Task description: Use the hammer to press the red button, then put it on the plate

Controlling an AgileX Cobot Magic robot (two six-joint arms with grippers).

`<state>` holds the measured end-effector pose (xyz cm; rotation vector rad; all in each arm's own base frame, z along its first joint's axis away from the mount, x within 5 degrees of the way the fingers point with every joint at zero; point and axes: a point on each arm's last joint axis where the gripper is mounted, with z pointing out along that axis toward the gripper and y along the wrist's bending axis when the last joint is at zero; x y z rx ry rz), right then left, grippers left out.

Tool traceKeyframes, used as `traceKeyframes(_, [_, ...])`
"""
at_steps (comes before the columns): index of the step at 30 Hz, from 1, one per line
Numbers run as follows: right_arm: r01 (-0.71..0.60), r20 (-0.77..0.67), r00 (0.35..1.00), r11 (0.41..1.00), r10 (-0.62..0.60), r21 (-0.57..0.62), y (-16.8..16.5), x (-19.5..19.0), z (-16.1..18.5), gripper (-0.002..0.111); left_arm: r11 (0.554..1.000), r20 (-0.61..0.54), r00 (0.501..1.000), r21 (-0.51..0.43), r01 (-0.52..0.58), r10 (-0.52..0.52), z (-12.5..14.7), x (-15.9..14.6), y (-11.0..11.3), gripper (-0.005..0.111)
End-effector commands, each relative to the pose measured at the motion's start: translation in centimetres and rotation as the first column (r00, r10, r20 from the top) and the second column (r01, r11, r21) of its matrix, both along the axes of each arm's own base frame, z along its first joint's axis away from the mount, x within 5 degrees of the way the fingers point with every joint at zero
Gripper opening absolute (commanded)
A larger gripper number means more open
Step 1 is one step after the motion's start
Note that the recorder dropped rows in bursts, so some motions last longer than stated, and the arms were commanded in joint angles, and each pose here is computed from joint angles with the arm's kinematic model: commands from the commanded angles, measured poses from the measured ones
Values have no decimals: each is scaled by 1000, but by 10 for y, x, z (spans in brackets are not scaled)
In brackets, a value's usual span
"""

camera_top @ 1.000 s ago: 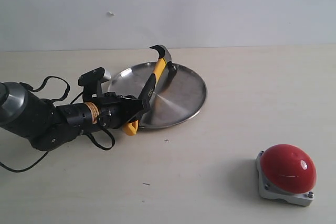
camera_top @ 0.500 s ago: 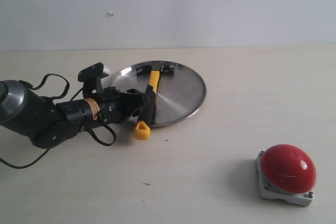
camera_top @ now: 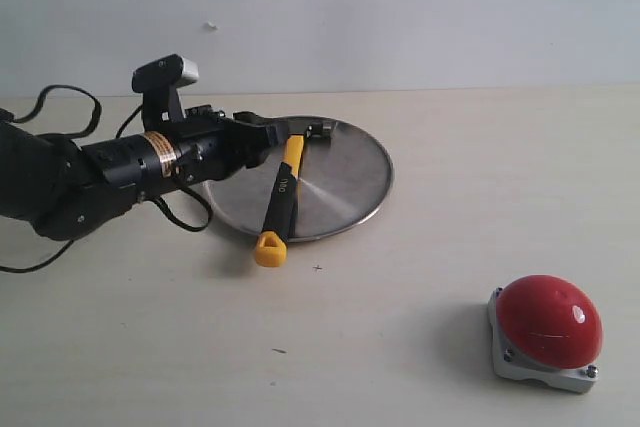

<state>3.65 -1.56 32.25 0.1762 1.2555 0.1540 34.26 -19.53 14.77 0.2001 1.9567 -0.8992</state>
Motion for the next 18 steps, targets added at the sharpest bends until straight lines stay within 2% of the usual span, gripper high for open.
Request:
traceKeyframes(1, [-3,5,1000,1000,3,-5,0,-1,0,0,996,36,999,89,-7,4,24,-3,6,13])
traceKeyframes(3, [-3,5,1000,1000,3,-5,0,-1,0,0,987,26,1000,162,-16,12,32,-6,10,0])
traceKeyframes(10, [-3,5,1000,1000,3,-5,0,-1,0,0,903,-16,996,423,-75,90,57,-18,34,0])
traceKeyframes(13, [-3,5,1000,1000,3,-5,0,-1,0,0,893,2,995,442,-87,97,70,-29,41,0])
traceKeyframes(18, [-3,5,1000,1000,3,-5,0,-1,0,0,909,112,993,410,-72,28,95,-55,48,0])
